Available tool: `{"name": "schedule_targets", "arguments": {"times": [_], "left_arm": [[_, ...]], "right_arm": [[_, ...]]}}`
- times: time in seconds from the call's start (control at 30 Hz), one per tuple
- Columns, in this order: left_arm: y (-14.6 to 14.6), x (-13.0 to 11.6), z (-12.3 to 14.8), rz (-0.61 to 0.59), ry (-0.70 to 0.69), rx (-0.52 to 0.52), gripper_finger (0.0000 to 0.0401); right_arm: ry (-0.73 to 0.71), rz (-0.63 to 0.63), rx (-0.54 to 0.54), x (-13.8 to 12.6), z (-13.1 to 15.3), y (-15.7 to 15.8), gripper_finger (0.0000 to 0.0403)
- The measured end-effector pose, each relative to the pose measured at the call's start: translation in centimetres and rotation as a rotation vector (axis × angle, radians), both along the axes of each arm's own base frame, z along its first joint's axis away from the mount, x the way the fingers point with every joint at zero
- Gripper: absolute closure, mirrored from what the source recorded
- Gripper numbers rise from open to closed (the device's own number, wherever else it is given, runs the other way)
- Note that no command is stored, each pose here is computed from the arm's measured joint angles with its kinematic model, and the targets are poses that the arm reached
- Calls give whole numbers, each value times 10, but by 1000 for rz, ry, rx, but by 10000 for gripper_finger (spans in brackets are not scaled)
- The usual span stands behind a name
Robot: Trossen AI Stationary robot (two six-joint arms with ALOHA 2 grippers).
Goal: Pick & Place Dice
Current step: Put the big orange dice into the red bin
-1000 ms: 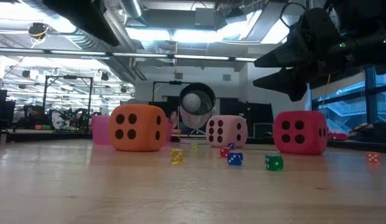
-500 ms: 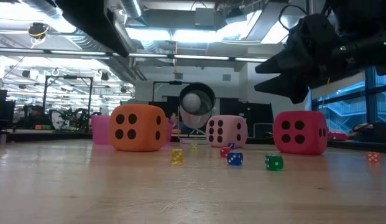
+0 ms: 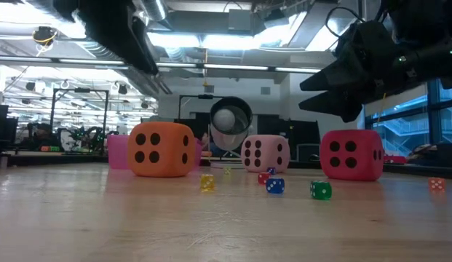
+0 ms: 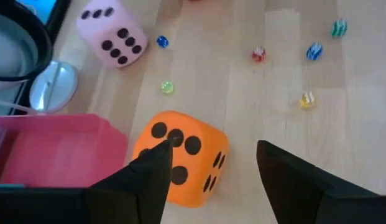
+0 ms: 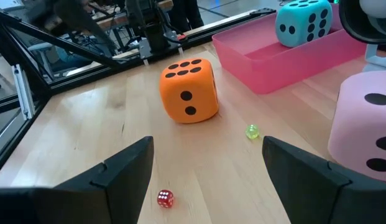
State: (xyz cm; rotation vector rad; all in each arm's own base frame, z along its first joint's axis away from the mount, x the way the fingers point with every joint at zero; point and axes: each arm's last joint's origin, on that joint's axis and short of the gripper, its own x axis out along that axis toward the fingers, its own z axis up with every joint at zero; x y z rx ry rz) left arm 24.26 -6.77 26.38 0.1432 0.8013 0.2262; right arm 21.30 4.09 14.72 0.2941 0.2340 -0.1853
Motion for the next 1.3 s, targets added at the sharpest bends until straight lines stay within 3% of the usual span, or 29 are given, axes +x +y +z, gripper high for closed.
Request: {"name": "schedule_targets", "arguments": {"times": [0.23,0.57,0.8,1.3], "left_arm": [[-7,18,-20,-66,163,69,192],[-11,36,-43,-38,372,201,194],[-10,37,-43,-9,357,251,197],[-13,43,-43,-34,311,258,203]], "right_arm": [[1,6,-22,0,0,0,103],[1,-9,-22,1,0,-3,103],[2,-9,-21,1,0,-3,103],[4,-9,-22,1,0,-3,103]]}}
